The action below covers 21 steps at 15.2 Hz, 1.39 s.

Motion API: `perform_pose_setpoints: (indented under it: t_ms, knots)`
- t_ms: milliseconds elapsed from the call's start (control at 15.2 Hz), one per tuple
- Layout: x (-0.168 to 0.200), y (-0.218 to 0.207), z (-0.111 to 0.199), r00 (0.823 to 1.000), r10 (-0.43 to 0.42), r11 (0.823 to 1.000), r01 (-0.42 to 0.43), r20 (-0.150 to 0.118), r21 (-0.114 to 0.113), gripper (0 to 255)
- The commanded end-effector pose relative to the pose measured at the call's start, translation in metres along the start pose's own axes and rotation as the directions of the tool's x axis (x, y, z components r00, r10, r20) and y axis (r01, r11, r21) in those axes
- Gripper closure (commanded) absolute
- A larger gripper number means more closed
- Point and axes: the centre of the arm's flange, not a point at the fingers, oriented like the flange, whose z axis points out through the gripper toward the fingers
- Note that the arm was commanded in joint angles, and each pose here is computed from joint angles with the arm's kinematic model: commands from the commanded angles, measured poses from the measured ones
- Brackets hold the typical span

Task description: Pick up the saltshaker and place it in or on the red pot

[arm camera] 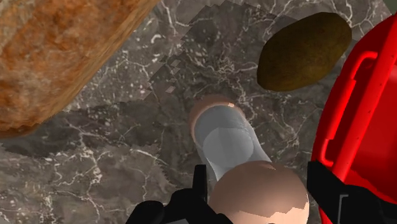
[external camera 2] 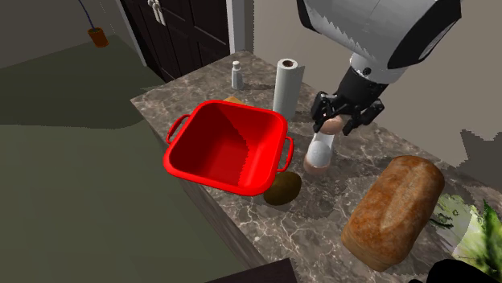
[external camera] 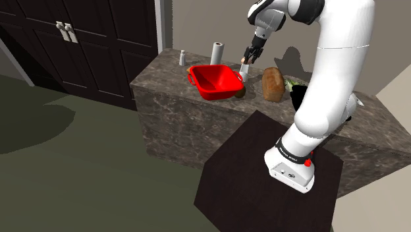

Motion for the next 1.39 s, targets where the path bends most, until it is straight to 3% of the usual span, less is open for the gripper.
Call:
perform_pose_setpoints:
  t_ms: [0,1320]
  knots:
    - [-0.001,-0.001,-0.009,1.0,0.0,1.0,0.0,0.0,0.0,255]
    - [0.002,-0.018,-0.113,1.0,0.0,1.0,0.0,0.0,0.0,255]
